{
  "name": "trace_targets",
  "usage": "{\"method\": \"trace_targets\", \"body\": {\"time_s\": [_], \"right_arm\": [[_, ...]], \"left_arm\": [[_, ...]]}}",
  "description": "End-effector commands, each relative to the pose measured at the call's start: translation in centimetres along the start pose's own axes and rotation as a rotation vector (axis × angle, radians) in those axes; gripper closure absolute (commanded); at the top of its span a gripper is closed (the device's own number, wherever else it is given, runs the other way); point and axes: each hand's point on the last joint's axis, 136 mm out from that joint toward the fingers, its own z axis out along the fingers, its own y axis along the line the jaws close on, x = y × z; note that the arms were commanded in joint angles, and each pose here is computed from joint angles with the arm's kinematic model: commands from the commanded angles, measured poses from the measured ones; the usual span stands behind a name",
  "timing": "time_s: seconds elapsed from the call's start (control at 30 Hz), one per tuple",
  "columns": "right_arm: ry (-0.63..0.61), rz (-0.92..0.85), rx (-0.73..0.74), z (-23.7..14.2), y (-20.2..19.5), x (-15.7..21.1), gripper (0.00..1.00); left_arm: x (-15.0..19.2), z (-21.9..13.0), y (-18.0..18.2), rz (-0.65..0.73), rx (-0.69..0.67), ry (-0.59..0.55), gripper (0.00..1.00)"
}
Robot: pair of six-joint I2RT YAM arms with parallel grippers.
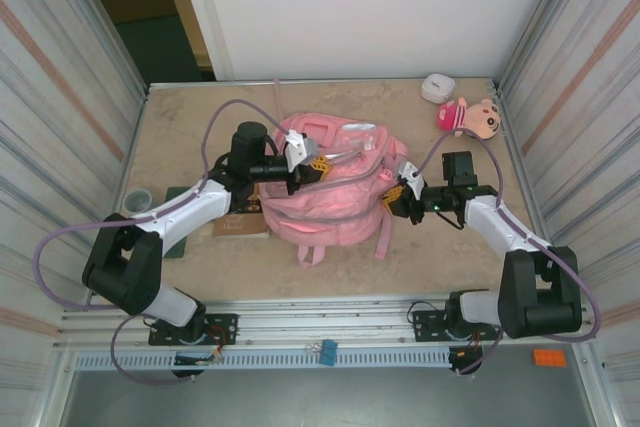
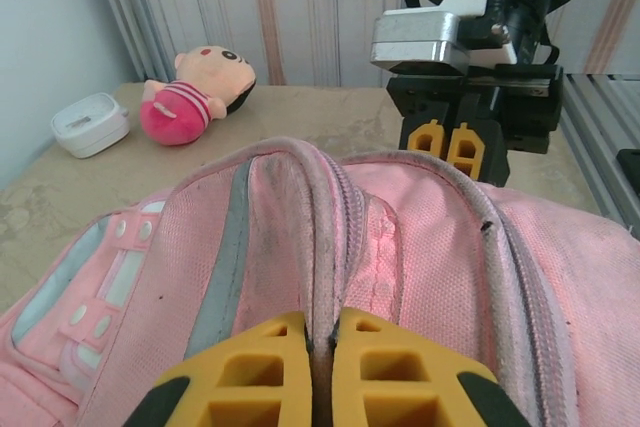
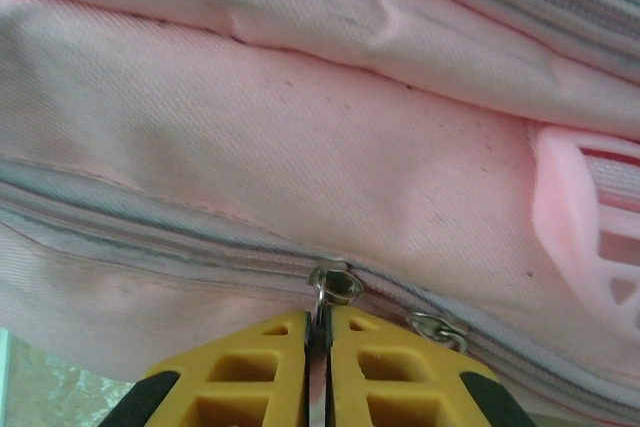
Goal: Pack books, pencil case, and school supplies into a backpack
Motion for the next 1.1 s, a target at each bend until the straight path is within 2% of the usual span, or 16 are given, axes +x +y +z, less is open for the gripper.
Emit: {"method": "trace_targets", "body": {"time_s": [0.0,0.1,0.2,0.33,0.47,0.67,0.77,0.83,0.9,1.07], "right_arm": [[-0.043,-0.004,-0.071,-0.4,2.0,-1.7,0.89],[-0.029,0.012,-0.051,-0.2,1.5,-1.4,0.81],[0.001,0.050,-0.015,0.0,0.6,-0.9,0.79],[0.003,0.065,-0.035,0.2,0.9,-1.1,0.92],[-0.008,0.051,-0.041,-0.1,1.7,-1.5,1.00],[-0.036,0.049,-0.066,-0.5,2.7,-2.0,1.00],[-0.031,0.089,0.001,-1.0,0.9,-1.5,1.00],[-0.035,0.115,0.030,-1.4,-0.2,-1.3,0.96],[-0.022,0.127,0.061,-1.7,-1.1,-1.0,0.83],[0.022,0.112,0.112,-1.8,-2.4,0.2,0.69]], "left_arm": [[-3.5,-0.5,0.7,0.102,-0.063,-0.095,1.00],[-3.8,-0.6,0.5,0.107,-0.053,-0.110,1.00],[-4.2,-0.7,0.3,0.112,-0.044,-0.125,1.00],[-4.0,-0.6,0.8,0.108,-0.087,-0.109,1.00],[-3.7,-0.2,1.0,0.113,-0.130,-0.090,1.00],[-3.8,-0.3,1.1,0.116,-0.134,-0.100,1.00],[-4.2,-0.3,0.6,0.126,-0.111,-0.112,1.00],[-4.3,-0.3,0.5,0.131,-0.102,-0.117,1.00],[-4.3,-0.3,0.4,0.132,-0.100,-0.117,1.00],[-4.3,-0.3,0.1,0.136,-0.084,-0.123,1.00]]}}
